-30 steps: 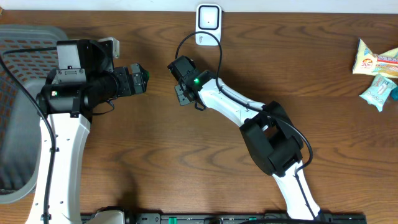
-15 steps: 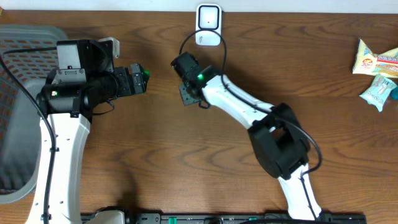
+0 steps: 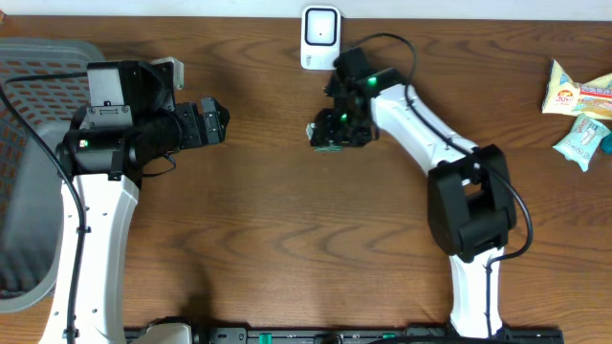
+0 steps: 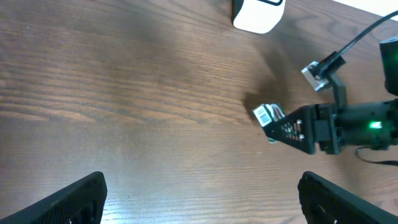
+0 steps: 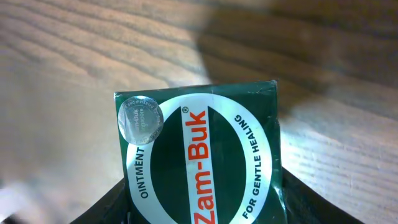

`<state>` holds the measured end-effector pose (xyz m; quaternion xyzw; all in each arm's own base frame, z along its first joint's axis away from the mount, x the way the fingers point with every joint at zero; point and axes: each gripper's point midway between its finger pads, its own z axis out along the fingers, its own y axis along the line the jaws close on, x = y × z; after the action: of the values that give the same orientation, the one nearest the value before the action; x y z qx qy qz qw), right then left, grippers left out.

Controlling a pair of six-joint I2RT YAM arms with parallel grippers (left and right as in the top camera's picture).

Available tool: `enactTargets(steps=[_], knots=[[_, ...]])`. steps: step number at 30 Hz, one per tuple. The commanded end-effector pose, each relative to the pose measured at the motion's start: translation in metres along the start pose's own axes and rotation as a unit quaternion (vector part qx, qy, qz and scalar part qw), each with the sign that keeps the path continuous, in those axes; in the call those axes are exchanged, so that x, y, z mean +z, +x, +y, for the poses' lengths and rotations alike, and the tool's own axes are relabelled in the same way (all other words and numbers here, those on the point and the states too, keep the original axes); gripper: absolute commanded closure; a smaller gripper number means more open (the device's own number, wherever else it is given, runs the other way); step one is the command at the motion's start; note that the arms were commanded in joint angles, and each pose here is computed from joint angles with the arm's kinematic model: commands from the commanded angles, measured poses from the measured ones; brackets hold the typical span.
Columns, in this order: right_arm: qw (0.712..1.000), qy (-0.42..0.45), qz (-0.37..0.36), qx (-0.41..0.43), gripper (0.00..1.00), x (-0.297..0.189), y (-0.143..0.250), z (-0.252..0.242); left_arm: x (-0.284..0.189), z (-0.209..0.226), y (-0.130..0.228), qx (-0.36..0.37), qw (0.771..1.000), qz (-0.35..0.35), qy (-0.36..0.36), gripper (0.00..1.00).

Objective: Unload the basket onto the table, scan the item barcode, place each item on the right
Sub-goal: 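Carry the tin right and set it down on the table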

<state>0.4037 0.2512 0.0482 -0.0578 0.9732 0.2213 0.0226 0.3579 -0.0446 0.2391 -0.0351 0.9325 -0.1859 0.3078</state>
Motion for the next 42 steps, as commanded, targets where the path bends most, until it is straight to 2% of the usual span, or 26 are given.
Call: enactTargets(steps=[1,8,14,18,21,23,25,31,38,42], knots=[[0.996,-0.084,0.029,-0.007,0.53,-0.006,0.014,0.015,0.001,0.001,-0.001,0.007,1.0,0.0,-0.003,0.02],[0.973,-0.221,0.057,0.026,0.53,0.008,0.033,0.017,0.001,0.001,-0.001,0.007,1.0,0.0,-0.003,0.02],[0.958,-0.271,0.056,0.079,0.51,0.008,0.036,-0.007,0.001,0.001,-0.001,0.007,1.0,0.0,-0.003,0.02],[0.945,-0.306,0.042,0.102,0.5,-0.009,0.025,-0.021,0.001,0.001,-0.001,0.007,1.0,0.0,-0.003,0.02],[0.93,-0.35,0.024,0.108,0.41,-0.028,0.013,-0.029,0.001,0.001,-0.001,0.007,1.0,0.0,-0.003,0.02],[0.926,-0.359,0.012,0.117,0.31,-0.036,0.008,-0.04,0.001,0.001,-0.001,0.007,1.0,0.0,-0.003,0.02],[0.923,-0.363,0.004,0.126,0.27,-0.042,0.004,-0.049,0.001,0.001,-0.001,0.007,1.0,0.0,-0.003,0.02],[0.919,-0.366,-0.01,0.145,0.28,-0.05,-0.001,-0.066,0.001,0.001,-0.001,0.007,1.0,0.0,-0.003,0.02],[0.922,-0.362,-0.015,0.137,0.3,-0.05,-0.003,-0.065,0.001,0.001,-0.001,0.007,1.0,0.0,-0.003,0.02],[0.936,-0.321,-0.024,0.145,0.29,-0.046,-0.008,-0.067,0.001,0.001,-0.001,0.007,1.0,0.0,-0.003,0.02]])
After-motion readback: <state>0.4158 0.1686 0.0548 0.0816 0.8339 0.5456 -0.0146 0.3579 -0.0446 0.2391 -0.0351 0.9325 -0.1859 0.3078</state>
